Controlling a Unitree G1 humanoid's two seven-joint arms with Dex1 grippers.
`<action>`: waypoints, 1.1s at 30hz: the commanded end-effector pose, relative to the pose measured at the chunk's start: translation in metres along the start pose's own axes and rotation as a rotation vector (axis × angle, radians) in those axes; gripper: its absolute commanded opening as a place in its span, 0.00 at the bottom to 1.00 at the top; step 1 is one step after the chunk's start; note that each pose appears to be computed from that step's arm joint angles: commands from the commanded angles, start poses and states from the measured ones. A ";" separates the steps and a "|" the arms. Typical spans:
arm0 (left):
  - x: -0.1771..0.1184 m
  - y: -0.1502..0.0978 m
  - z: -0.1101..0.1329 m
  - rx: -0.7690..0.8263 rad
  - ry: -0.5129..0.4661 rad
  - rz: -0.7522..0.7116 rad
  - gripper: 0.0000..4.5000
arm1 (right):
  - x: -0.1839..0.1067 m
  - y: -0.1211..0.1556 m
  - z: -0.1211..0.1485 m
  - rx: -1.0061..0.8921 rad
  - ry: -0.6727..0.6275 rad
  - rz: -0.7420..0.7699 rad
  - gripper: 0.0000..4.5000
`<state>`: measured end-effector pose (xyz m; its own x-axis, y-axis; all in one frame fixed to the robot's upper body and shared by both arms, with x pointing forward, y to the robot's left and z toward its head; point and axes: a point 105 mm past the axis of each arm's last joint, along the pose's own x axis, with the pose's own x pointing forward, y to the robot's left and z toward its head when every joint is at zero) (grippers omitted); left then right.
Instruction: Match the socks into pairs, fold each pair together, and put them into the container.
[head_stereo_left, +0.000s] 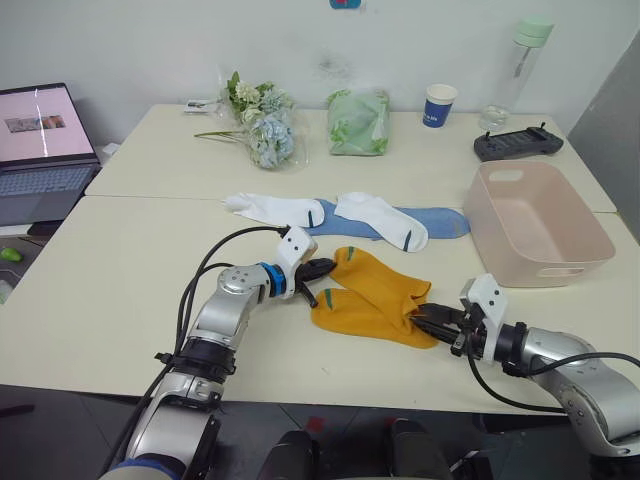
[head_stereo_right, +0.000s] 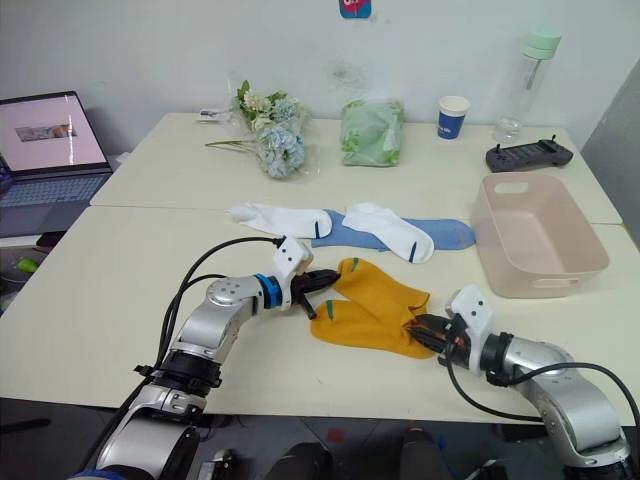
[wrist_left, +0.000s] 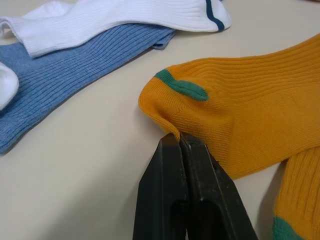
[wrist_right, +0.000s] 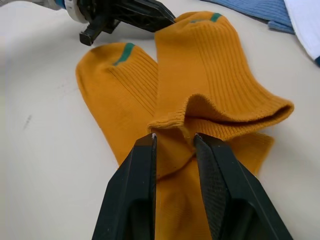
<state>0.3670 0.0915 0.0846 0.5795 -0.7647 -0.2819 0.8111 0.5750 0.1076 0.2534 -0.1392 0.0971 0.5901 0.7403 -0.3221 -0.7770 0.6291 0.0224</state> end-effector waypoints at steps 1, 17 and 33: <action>-0.002 0.001 0.014 0.049 -0.036 0.006 0.00 | -0.001 -0.002 0.016 -0.068 -0.040 -0.015 0.29; -0.003 0.004 0.016 0.052 -0.041 0.020 0.00 | 0.003 -0.013 0.026 -0.155 -0.058 -0.036 0.01; -0.043 -0.012 0.046 -0.066 -0.154 -0.025 0.00 | -0.027 -0.038 0.043 -0.157 -0.090 -0.087 0.01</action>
<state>0.3447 0.1035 0.1181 0.5776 -0.7936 -0.1915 0.8125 0.5814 0.0413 0.2753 -0.1648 0.1277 0.6493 0.7081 -0.2774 -0.7549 0.6444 -0.1219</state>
